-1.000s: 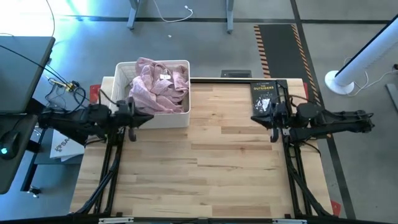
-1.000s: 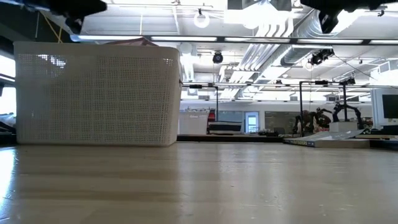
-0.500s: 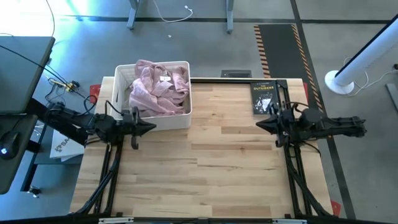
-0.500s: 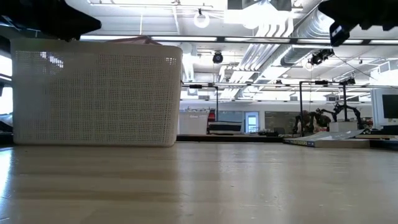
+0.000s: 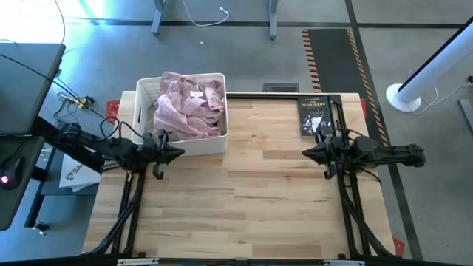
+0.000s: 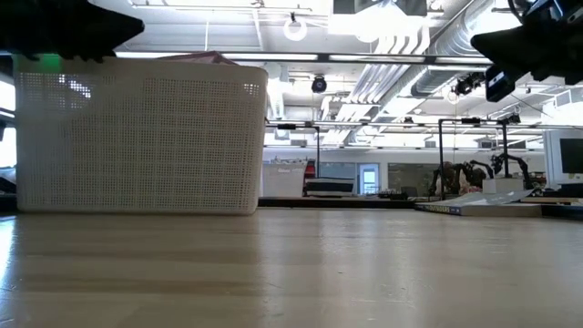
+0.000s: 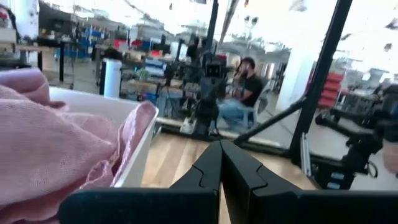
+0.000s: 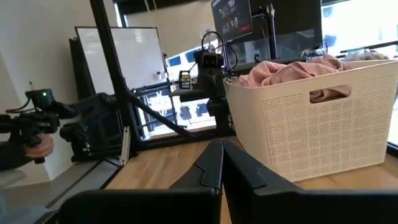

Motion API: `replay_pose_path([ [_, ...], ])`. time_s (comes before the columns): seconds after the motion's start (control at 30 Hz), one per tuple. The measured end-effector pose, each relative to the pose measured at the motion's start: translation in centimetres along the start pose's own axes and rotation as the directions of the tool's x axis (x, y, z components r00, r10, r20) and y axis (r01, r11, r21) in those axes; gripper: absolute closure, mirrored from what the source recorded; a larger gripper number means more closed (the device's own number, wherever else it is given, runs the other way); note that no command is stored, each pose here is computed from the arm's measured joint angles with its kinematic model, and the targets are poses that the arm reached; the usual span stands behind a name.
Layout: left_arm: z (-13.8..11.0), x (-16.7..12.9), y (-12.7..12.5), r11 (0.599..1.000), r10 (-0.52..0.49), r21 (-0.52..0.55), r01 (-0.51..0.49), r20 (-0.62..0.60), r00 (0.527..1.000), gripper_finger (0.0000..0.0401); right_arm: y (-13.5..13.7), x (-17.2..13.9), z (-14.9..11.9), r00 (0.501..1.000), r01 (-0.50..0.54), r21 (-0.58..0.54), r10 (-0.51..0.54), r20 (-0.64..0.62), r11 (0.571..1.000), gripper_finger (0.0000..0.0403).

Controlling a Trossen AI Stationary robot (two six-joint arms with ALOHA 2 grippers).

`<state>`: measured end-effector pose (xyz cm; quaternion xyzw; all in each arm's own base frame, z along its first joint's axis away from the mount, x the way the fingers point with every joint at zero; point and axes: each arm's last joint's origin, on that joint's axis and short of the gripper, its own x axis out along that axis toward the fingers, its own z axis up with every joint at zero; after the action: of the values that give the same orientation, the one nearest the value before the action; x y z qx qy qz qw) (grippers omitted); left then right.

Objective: Sort clothes
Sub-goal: Return to Home Position

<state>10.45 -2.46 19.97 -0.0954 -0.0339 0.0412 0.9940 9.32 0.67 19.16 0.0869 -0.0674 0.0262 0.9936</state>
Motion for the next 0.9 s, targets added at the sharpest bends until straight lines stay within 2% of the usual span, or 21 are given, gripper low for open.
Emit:
replay_pose_path([
  [0.33, -0.5, 0.1, 0.6, 0.999, 0.036, 0.022, -0.037, 0.018, 0.999, 0.0401, -0.4, 0.0, 0.2, 0.998, 0.041, -0.01, -0.04, 0.05, 0.999, 0.0403],
  [0.43, 0.6, 0.1, 0.5, 0.999, 0.032, 0.03, -0.033, 0.015, 0.999, 0.0401, -0.6, 0.0, 0.1, 0.997, 0.056, -0.007, -0.056, 0.046, 0.998, 0.0403],
  [0.57, 3.3, 0.1, -0.4, 0.999, -0.029, 0.035, 0.03, -0.011, 1.0, 0.0401, -0.7, 0.0, 0.0, 0.997, 0.065, 0.003, -0.065, 0.033, 0.998, 0.0403],
  [0.73, 3.4, 1.3, -2.3, 0.989, -0.132, 0.049, 0.143, -0.18, 0.975, 0.0401, -0.9, 0.0, -0.2, 0.998, 0.069, 0.028, -0.069, 0.008, 0.997, 0.0403],
  [0.83, 3.1, 2.4, -3.3, 0.982, -0.153, 0.066, 0.178, -0.275, 0.949, 0.0401, -1.0, 0.1, -0.3, 0.997, 0.077, 0.03, -0.077, 0.001, 0.997, 0.0403],
  [0.9, 2.4, 2.8, -3.7, 0.98, -0.169, 0.035, 0.195, -0.366, 0.915, 0.0401, -1.0, 0.1, -0.3, 0.997, 0.081, 0.029, -0.081, 0.001, 0.996, 0.0403],
])
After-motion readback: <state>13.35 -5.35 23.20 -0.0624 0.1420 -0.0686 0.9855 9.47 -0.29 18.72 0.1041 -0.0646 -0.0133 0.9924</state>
